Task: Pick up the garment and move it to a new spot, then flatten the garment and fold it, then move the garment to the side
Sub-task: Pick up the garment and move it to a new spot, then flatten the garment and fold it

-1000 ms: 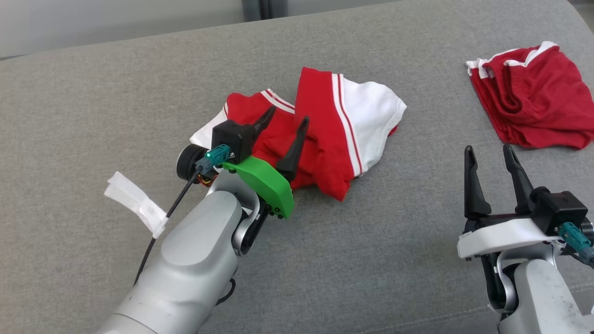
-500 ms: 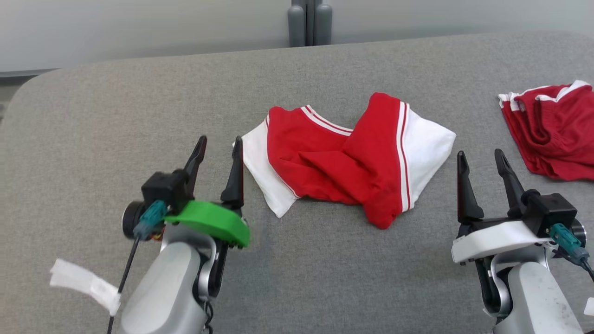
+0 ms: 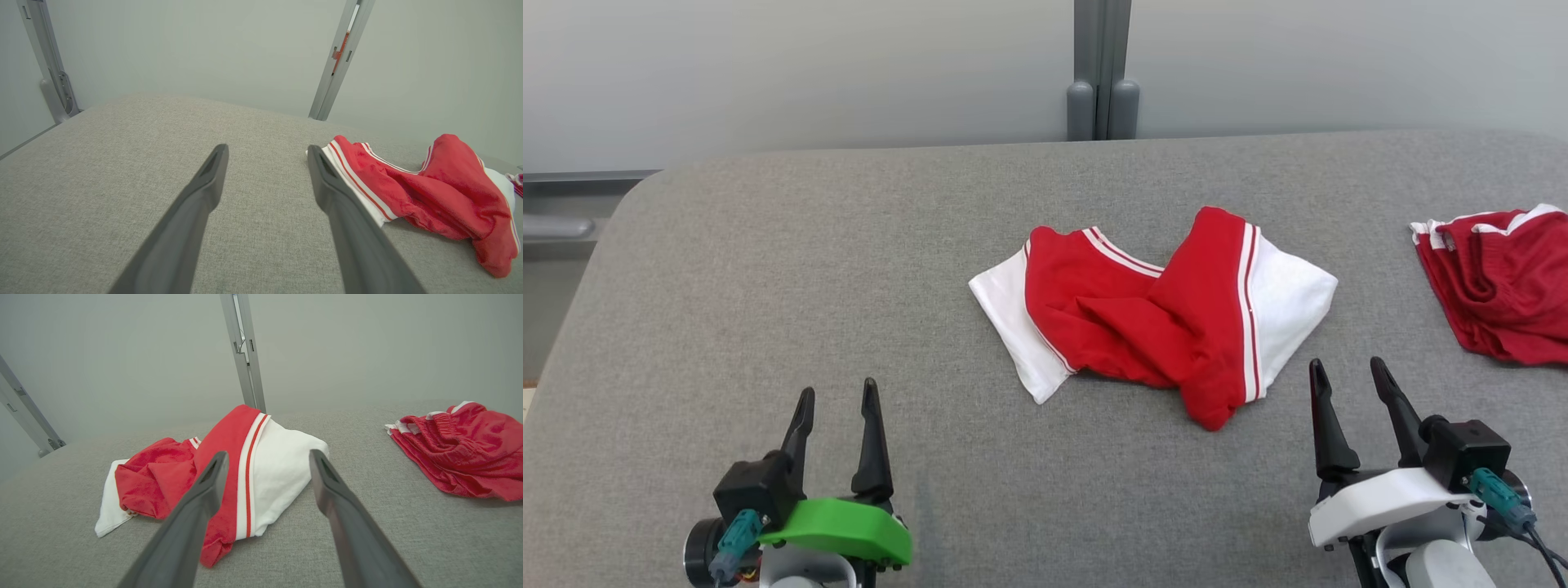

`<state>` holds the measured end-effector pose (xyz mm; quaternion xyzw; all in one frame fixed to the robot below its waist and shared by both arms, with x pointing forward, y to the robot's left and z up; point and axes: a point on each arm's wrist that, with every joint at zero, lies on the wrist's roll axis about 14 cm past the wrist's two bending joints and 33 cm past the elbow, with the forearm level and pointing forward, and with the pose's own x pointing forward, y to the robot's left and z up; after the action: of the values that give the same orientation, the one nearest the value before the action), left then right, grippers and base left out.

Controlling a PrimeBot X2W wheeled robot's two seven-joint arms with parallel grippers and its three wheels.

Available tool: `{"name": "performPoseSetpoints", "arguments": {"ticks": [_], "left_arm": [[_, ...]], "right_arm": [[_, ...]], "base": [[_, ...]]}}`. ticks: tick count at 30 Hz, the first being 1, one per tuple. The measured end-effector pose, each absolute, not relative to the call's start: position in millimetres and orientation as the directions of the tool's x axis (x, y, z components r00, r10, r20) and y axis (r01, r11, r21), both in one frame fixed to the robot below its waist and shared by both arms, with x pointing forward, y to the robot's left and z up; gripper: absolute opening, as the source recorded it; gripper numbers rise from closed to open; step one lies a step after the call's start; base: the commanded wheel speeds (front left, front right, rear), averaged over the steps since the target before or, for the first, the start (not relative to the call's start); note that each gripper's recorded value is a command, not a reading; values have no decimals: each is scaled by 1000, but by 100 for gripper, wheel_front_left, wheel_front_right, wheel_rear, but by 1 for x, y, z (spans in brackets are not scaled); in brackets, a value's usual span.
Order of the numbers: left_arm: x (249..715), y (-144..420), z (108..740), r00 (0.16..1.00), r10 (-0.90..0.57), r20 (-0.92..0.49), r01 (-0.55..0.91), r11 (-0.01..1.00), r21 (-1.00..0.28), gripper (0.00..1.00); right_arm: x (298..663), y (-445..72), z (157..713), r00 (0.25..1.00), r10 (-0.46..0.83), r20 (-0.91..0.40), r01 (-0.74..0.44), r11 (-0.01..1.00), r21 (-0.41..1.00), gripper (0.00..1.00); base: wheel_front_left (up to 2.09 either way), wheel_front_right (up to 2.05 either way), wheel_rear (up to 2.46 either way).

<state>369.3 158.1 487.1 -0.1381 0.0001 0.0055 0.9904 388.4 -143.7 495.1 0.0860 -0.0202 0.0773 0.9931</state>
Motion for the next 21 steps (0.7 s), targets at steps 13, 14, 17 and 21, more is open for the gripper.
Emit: {"name": "performPoseSetpoints", "arguments": {"ticks": [13,14,17,21], "left_arm": [[357,155,488,1000,-1,9,3,963,-269,100],[357,155,488,1000,-2,9,4,963,-268,100],[357,155,487,1000,-6,7,8,963,-269,100],[356,156,485,1000,-4,3,5,963,-269,100]], "right_arm": [[379,-138,500,984,167,68,-177,969,170,100],[379,-138,500,984,167,69,-176,970,170,100],[379,-139,500,984,165,69,-175,970,170,100],[380,-139,500,984,165,68,-175,970,170,100]], "base": [[0,0,0],[0,0,0],[0,0,0],[0,0,0]]}}
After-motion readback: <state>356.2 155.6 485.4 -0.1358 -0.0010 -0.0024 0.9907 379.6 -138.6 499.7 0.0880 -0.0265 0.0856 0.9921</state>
